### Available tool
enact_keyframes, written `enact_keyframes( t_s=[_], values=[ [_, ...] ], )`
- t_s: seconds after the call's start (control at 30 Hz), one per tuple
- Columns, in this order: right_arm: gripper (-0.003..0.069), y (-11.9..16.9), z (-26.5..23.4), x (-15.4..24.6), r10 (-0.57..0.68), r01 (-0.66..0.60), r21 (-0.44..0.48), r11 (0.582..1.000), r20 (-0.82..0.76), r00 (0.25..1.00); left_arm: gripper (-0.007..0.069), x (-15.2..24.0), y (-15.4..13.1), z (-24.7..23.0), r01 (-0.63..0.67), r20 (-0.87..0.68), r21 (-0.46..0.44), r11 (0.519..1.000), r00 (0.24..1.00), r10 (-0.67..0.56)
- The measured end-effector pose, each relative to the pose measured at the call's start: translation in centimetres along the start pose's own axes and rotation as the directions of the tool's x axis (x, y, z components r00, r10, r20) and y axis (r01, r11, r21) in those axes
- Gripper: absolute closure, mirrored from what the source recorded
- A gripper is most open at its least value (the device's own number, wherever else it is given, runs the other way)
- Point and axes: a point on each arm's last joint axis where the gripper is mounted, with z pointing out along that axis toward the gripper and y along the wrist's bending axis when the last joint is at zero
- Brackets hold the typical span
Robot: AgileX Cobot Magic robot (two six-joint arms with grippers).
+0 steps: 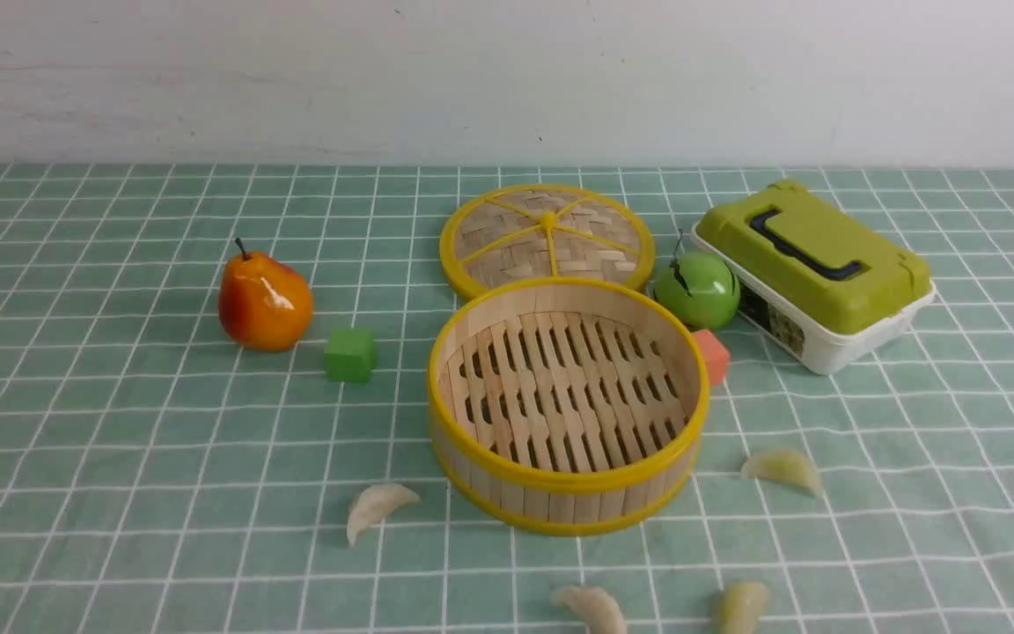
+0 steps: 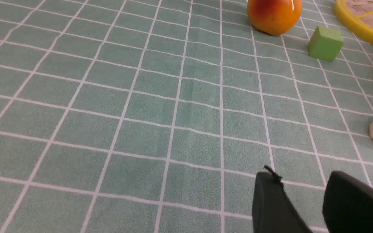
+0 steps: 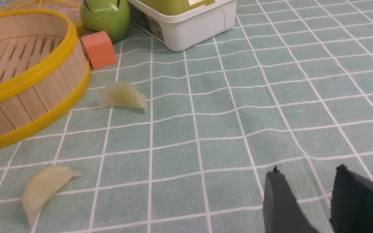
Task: Put the dumplings into the steamer on the table with the blue tablecloth.
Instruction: 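Reach for and grasp a dumpling on the table with the left gripper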
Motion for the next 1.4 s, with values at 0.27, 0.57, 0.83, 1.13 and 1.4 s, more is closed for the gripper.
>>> enact_keyframes(
  t_s=[0.27,0.57,0.83,1.13,1.4],
  values=[
    [0.0419,0.00,0.00,0.00,0.000,0.000,0.000,1.000,0.000,1.000,0.0388,0.00,0.00,0.00,0.000,0.000,0.000,1.000,1.000,0.000],
    [0.0419,0.00,0.00,0.00,0.000,0.000,0.000,1.000,0.000,1.000,0.0388,0.00,0.00,0.00,0.000,0.000,0.000,1.000,1.000,0.000],
    [0.0419,0.00,0.00,0.00,-0.001,0.001,0.000,1.000,0.000,1.000,0.0388,0.00,0.00,0.00,0.000,0.000,0.000,1.000,1.000,0.000],
    [0.0419,-0.06,0.00,-0.01,-0.018,0.018,0.007,1.000,0.001,1.000,0.0388,0.00,0.00,0.00,0.000,0.000,0.000,1.000,1.000,0.000],
    [0.0419,-0.10,0.00,-0.02,-0.027,0.027,0.011,1.000,0.001,1.000,0.0388,0.00,0.00,0.00,0.000,0.000,0.000,1.000,1.000,0.000]
  ],
)
